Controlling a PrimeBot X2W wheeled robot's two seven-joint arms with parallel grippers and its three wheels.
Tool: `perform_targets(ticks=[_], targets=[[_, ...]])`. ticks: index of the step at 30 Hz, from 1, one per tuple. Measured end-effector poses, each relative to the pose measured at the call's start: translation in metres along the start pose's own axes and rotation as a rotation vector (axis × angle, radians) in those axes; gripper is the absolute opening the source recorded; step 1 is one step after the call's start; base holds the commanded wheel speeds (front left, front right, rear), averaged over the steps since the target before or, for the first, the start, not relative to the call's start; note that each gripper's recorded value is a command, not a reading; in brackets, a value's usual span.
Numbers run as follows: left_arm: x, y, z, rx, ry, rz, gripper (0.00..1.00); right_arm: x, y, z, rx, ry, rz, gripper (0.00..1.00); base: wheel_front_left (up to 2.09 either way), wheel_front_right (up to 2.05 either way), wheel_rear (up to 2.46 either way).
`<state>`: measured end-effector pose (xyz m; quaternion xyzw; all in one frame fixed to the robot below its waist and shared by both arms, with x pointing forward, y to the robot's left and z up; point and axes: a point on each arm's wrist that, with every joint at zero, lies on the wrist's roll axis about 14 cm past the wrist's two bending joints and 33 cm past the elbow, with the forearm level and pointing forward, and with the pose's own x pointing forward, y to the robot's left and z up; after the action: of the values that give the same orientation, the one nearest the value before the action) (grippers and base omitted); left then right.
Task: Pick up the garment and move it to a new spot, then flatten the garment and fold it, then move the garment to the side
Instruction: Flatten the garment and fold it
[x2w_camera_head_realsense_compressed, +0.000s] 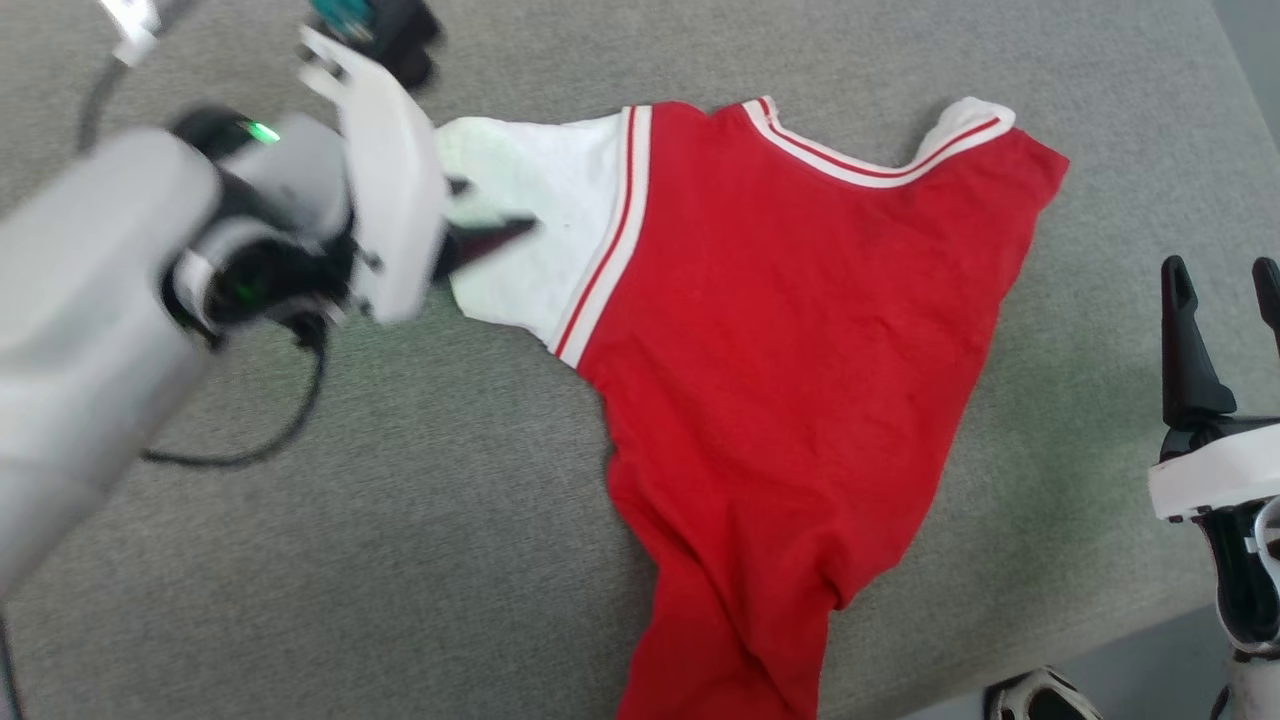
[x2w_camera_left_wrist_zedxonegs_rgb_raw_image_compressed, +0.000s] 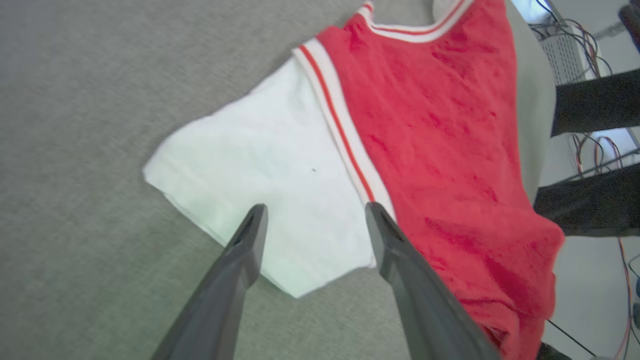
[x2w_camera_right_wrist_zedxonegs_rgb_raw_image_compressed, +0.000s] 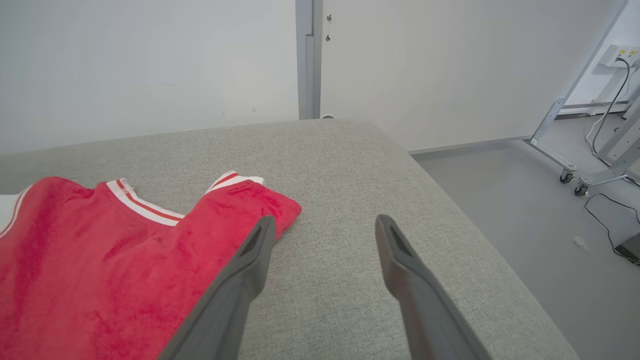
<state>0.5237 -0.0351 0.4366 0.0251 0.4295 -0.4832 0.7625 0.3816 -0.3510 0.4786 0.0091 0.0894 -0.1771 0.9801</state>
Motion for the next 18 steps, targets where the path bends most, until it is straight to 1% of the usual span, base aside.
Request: perform_targets(ticks=[2, 7, 9, 12, 15, 16, 17, 18], targets=[[0.004, 0.021, 0.005, -0.020, 0.004, 0.060, 1.00, 0.000, -0.003, -0.002, 0.003, 0.006, -0.009, 1.00, 0.00, 0.00, 0.00], [0.022, 0.054, 0.001, -0.062, 0.057, 0.140, 1.00, -0.001, -0.007, -0.011, -0.002, 0.032, -0.028, 1.00, 0.00, 0.00, 0.00], [0.028, 0.066, 0.000, -0.062, 0.074, 0.172, 1.00, 0.000, -0.006, -0.014, -0.002, 0.040, -0.027, 1.00, 0.00, 0.00, 0.00], [0.038, 0.075, -0.002, -0.068, 0.093, 0.184, 1.00, -0.001, -0.009, -0.021, -0.007, 0.058, -0.039, 1.00, 0.00, 0.00, 0.00], [0.045, 0.074, -0.003, -0.067, 0.104, 0.169, 1.00, -0.003, -0.011, -0.024, -0.011, 0.067, -0.046, 1.00, 0.00, 0.00, 0.00], [0.047, 0.071, -0.003, -0.087, 0.104, 0.150, 0.89, -0.003, -0.013, -0.025, -0.013, 0.069, -0.049, 1.00, 0.00, 0.00, 0.00], [0.050, 0.069, -0.004, -0.104, 0.110, 0.133, 0.58, -0.003, -0.013, -0.026, -0.014, 0.071, -0.050, 1.00, 0.00, 0.00, 0.00], [0.050, 0.068, -0.004, -0.107, 0.114, 0.128, 0.03, -0.003, -0.013, -0.026, -0.013, 0.072, -0.050, 1.00, 0.00, 0.00, 0.00]])
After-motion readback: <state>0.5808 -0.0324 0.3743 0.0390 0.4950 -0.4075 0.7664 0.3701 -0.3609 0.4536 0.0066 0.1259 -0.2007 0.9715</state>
